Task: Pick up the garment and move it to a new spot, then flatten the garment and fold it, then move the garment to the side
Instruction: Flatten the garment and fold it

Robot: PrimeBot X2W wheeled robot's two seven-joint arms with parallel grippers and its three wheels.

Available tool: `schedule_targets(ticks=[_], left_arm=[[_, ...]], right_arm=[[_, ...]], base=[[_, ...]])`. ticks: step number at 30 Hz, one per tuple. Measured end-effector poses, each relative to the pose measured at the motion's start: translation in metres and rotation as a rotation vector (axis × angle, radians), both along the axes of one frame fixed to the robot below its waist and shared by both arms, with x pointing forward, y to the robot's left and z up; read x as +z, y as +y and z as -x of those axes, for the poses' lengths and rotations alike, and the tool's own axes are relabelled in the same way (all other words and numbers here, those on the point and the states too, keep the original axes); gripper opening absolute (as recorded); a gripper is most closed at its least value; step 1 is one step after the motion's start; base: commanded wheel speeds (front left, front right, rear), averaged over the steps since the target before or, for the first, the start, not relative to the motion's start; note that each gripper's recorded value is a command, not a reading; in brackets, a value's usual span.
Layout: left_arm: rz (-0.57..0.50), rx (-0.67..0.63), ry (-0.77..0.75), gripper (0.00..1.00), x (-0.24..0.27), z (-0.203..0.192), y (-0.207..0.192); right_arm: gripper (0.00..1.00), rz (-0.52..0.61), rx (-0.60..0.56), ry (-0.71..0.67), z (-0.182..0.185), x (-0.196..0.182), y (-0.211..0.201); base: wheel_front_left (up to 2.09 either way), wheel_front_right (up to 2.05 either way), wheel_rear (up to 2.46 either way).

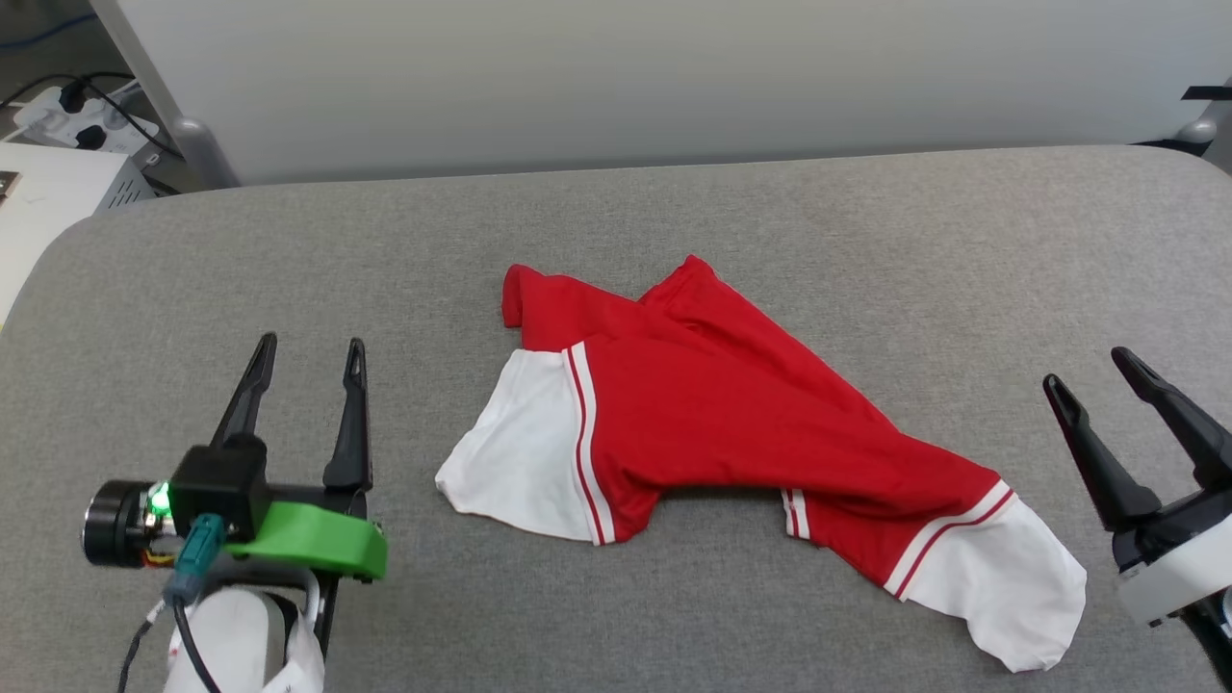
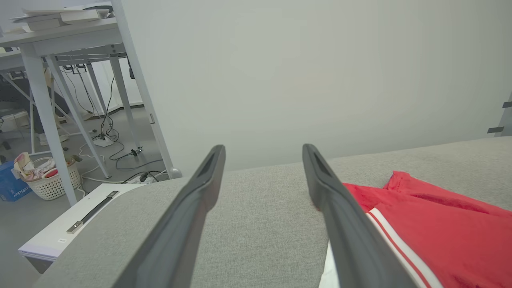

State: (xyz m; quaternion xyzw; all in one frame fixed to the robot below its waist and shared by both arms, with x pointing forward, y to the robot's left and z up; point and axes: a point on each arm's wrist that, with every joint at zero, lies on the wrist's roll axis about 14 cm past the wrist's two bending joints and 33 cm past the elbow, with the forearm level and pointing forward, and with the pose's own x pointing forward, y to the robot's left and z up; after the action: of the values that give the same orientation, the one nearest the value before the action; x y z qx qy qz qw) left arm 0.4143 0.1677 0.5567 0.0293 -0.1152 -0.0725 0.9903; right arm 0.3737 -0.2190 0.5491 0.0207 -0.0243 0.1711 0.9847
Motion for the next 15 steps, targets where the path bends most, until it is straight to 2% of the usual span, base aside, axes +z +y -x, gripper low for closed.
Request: schedule_targets(ticks=[4, 9, 12, 13, 15], left_arm=[[-0.037, -0.081, 0.006, 1.0, 0.008, -0.017, -0.011], [-0.077, -0.232, 0.164, 1.0, 0.006, -0.043, -0.035], [-0.101, -0.3, 0.331, 1.0, -0.006, -0.052, -0.045], [-0.135, -0.358, 0.536, 1.0, -0.028, -0.052, -0.052], [-0.157, -0.393, 0.656, 1.0, -0.041, -0.05, -0.056]], right_arm=[[1.0, -0.014, -0.02, -0.033, 0.006, -0.006, 0.017], [1.0, -0.022, -0.014, -0.024, 0.012, -0.019, 0.038], [1.0, -0.011, -0.012, -0.021, 0.01, -0.022, 0.041], [1.0, -0.008, -0.014, -0.013, 0.009, -0.026, 0.043], [1.0, -0.006, -0.015, -0.006, 0.008, -0.029, 0.044]], base=[[0.0, 0.0, 0.0], [0.0, 0.0, 0.0], [0.0, 0.0, 0.0], [0.0, 0.0, 0.0], [0.0, 0.0, 0.0]])
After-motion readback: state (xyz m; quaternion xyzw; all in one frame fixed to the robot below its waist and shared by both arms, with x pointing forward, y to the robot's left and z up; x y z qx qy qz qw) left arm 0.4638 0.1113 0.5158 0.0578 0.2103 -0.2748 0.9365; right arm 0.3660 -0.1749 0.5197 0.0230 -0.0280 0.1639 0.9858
